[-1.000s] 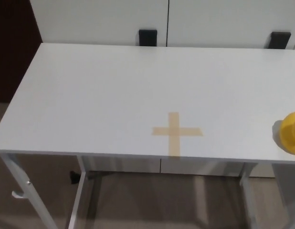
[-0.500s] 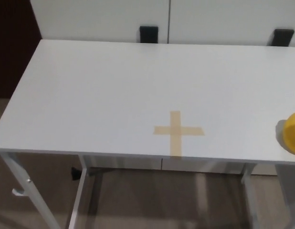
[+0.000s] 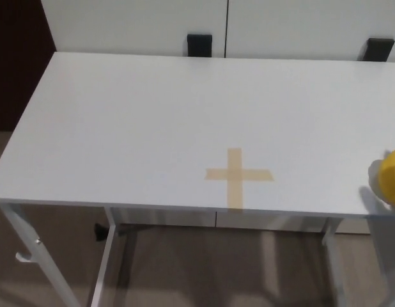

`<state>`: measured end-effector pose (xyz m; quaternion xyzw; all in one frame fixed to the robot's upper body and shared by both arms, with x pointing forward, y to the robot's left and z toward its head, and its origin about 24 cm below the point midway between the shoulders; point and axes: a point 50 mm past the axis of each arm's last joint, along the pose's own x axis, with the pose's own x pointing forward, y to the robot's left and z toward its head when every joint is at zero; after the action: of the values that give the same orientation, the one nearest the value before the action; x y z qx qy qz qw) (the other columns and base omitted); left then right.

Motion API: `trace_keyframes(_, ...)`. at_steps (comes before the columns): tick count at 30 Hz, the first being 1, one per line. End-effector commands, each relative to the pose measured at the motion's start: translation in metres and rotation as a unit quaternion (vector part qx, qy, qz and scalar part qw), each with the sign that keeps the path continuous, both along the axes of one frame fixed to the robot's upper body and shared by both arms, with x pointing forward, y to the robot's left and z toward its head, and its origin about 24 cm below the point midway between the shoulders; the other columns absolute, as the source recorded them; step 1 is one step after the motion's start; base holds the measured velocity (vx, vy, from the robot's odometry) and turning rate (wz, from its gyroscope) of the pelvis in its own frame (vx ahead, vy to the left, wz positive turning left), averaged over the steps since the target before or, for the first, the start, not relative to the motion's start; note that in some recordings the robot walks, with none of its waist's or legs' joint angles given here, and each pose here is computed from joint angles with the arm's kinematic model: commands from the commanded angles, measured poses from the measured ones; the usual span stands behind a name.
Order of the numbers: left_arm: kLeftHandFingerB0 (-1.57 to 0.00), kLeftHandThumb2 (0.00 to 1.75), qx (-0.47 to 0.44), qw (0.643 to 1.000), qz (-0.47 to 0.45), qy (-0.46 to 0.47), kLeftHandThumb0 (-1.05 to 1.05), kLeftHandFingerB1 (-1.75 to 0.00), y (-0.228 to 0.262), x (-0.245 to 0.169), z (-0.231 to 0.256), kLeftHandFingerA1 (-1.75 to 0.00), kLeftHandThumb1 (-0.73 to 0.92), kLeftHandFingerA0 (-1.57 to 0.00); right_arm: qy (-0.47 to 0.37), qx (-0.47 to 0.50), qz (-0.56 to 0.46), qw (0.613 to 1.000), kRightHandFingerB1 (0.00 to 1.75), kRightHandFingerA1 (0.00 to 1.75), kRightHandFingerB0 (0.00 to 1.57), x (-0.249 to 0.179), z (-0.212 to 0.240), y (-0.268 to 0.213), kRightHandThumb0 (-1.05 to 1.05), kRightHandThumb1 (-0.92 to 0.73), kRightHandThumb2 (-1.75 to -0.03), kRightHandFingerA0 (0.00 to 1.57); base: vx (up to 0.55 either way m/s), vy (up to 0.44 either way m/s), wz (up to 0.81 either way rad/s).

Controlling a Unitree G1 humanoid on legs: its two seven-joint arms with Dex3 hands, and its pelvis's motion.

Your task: The robot uses its right hand to push the yellow duck toy to the center of the white desk.

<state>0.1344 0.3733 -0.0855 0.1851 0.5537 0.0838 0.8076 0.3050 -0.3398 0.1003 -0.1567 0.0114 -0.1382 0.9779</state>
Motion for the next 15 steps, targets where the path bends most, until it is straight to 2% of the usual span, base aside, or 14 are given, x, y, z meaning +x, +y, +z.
trace_keyframes(1,-0.72,0.75,0.001,1.0,0.006,0.003,-0.35,-0.76,0.003,-0.001,0.002,-0.94,0.56,-0.62,0.029,0.008,0.008,1.0,0.24,0.23,0.08,0.006,-0.018,0.017,-0.88,-0.81,-1.18,0.07,0.0,0.0,0.0)
trace_keyframes(2,-0.72,0.75,0.001,1.0,0.005,0.003,-0.35,-0.76,0.003,-0.002,0.002,-0.94,0.56,-0.62,0.032,0.009,0.009,0.999,0.24,0.23,0.08,0.006,-0.02,0.018,-0.88,-0.81,-1.18,0.07,0.0,0.0,0.0)
trace_keyframes(3,-0.71,0.78,0.001,1.0,-0.001,0.004,-0.35,-0.77,0.002,-0.002,0.001,-0.95,0.57,-0.62,0.046,-0.001,0.013,0.999,0.25,0.27,0.07,0.008,-0.028,0.024,-0.82,-0.92,-0.75,0.04,0.0,0.0,0.0)
trace_keyframes(4,-0.71,0.78,0.001,1.0,-0.002,0.004,-0.35,-0.77,0.002,-0.002,0.001,-0.95,0.57,-0.62,0.049,-0.005,0.014,0.999,0.25,0.27,0.07,0.008,-0.03,0.026,-0.82,-0.92,-0.75,0.04,0.0,0.0,0.0)
trace_keyframes(5,-0.69,0.76,0.001,1.0,-0.004,0.005,-0.33,-0.75,0.001,-0.002,0.0,-0.91,0.59,-0.6,0.057,-0.013,0.017,0.998,0.28,0.28,0.12,0.009,-0.035,0.031,-0.84,-0.81,-1.18,0.0,0.0,0.0,0.0)
trace_keyframes(6,-0.69,0.76,0.0,1.0,-0.004,0.005,-0.33,-0.75,0.001,-0.002,0.0,-0.91,0.59,-0.6,0.059,-0.015,0.018,0.998,0.28,0.28,0.12,0.009,-0.036,0.032,-0.84,-0.81,-1.18,0.0,0.0,0.0,0.0)
trace_keyframes(7,-0.71,0.78,0.0,1.0,-0.006,0.006,-0.34,-0.76,0.001,-0.002,0.0,-0.95,0.59,-0.62,0.062,-0.014,0.017,0.998,0.26,0.3,0.07,0.01,-0.039,0.034,-0.79,-0.92,-0.76,0.04,0.0,0.0,0.0)
trace_keyframes(10,-0.71,0.79,0.001,1.0,-0.008,0.008,-0.33,-0.75,0.0,-0.001,0.0,-0.93,0.58,-0.61,0.065,0.001,0.021,0.998,0.27,0.33,0.07,0.011,-0.045,0.04,-0.79,-0.92,-0.77,0.04,0.0,0.0,0.0)
trace_keyframes(11,-0.72,0.83,0.001,1.0,-0.009,0.008,-0.31,-0.74,0.0,0.0,0.0,-0.93,0.57,-0.59,0.067,0.008,0.023,0.997,0.28,0.31,0.12,0.012,-0.048,0.044,-0.83,-0.81,-1.18,0.0,0.0,0.0,0.0)
trace_keyframes(12,-0.72,0.83,0.001,1.0,-0.01,0.008,-0.31,-0.74,0.001,0.001,0.001,-0.93,0.57,-0.59,0.068,0.012,0.025,0.997,0.28,0.31,0.12,0.012,-0.049,0.046,-0.83,-0.81,-1.18,0.0,0.0,0.0,0.0)
trace_keyframes(13,-0.72,0.81,0.0,1.0,-0.013,0.008,-0.31,-0.74,0.0,0.001,0.001,-0.94,0.58,-0.59,0.07,0.014,0.027,0.997,0.31,0.36,0.01,0.012,-0.052,0.049,-0.72,-0.76,-1.17,0.0,0.0,0.0,0.0)
trace_keyframes(15,-0.71,0.82,-0.001,1.0,-0.009,0.008,-0.29,-0.72,-0.001,0.0,0.0,-0.95,0.58,-0.62,0.072,0.015,0.029,0.997,0.29,0.37,0.0,0.013,-0.055,0.052,-0.75,-0.76,-1.18,0.0,0.0,0.0,0.0)
